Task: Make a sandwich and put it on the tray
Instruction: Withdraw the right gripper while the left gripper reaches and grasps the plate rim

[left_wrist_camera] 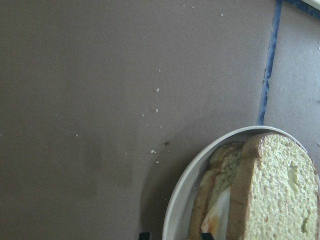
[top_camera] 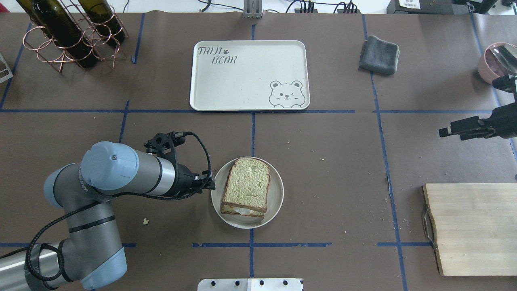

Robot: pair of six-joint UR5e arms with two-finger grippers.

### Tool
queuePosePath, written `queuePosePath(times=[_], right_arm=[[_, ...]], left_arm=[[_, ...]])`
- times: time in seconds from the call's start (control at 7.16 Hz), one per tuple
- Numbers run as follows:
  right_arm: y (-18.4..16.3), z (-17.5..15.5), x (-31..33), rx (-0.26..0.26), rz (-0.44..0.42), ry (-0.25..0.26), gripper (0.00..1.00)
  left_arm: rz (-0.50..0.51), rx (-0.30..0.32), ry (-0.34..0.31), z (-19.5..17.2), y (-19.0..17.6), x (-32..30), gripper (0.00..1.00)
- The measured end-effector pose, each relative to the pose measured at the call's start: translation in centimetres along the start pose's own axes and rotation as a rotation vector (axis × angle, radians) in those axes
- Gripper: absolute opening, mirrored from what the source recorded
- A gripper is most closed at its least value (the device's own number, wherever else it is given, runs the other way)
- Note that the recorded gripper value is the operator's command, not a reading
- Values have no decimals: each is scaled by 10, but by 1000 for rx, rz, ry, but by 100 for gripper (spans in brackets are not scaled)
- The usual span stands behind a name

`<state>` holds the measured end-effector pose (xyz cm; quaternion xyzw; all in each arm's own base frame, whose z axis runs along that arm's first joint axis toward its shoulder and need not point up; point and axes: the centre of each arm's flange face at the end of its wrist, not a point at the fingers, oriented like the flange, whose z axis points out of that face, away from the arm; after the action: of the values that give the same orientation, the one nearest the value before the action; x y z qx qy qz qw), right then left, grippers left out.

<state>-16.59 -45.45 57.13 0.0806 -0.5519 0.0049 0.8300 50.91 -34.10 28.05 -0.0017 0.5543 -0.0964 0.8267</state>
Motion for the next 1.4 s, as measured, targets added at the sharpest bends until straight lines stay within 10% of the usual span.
queuePosePath(times=[1.12,1.4], right_arm=[[-39,-57,17,-93,-276,241,100],[-40,-65,17,-103,-284,252,100]], left_arm=[[13,8,-43,41,19,2,38],[17,-4,-44,47,26,5,7]])
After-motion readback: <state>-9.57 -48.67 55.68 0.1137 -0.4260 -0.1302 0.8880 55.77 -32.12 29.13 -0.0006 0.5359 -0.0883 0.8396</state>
